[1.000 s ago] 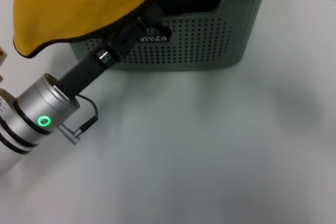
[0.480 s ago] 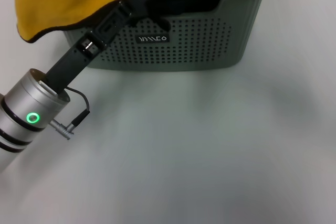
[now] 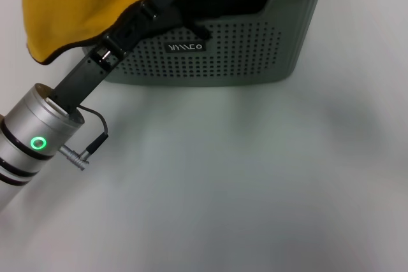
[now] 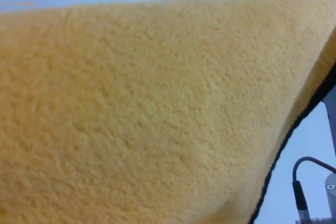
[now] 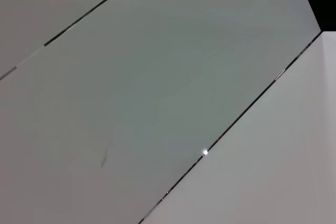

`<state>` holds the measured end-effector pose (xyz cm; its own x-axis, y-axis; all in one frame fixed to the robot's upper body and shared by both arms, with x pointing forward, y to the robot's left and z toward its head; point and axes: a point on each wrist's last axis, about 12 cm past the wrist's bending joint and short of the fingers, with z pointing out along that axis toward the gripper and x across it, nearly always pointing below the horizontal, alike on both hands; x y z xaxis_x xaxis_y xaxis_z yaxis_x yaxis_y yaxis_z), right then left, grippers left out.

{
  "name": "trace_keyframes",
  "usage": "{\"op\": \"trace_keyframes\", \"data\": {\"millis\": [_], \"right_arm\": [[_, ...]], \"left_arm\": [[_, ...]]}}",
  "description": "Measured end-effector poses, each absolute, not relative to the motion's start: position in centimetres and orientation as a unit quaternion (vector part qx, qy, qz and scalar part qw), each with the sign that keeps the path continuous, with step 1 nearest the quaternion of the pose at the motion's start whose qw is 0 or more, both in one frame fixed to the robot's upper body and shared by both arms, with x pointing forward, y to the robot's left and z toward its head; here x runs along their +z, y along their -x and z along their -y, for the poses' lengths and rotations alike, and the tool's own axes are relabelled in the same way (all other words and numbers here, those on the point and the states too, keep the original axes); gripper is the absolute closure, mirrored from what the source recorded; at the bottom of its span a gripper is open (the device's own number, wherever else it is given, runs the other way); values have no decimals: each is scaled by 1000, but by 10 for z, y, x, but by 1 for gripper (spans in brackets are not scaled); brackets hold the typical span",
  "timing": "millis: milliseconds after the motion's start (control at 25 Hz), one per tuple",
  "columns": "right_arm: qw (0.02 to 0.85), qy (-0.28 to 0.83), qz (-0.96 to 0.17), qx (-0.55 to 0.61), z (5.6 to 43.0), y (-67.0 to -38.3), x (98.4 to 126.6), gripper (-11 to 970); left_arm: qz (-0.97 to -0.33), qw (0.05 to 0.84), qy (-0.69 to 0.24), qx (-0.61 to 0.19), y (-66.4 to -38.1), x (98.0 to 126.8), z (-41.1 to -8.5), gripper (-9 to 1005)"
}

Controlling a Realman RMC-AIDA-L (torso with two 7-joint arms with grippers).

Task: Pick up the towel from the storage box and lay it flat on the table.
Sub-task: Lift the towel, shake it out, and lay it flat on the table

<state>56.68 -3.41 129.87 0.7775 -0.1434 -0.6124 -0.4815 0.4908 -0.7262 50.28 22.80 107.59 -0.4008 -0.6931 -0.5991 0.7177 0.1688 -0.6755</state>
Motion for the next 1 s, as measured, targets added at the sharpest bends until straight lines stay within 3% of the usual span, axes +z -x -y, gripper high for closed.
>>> {"op": "trace_keyframes", "data": {"millis": [80, 160, 400, 600, 840, 1000], "right_arm": [[803, 494, -316, 105, 34, -567, 1299, 956], [803, 494, -316, 105, 34, -566, 1298, 956], [803, 495, -316, 106, 35, -566, 1296, 956], [798, 493, -330, 107, 43, -565, 1285, 956], [790, 488, -351, 123, 67, -557, 1254, 956], [781, 488, -364, 137, 78, -550, 1232, 957]], "left_arm": [[-534, 546, -8, -646, -502, 1076, -229, 505], [-534, 546, -6, -646, -502, 1075, -229, 742], [-534, 537, -12, -653, -500, 1076, -228, 932], [-505, 546, -14, -668, -489, 1080, -237, 959], [-430, 596, 13, -678, -460, 1088, -269, 991], [-401, 603, 16, -690, -457, 1098, -281, 990]]}}
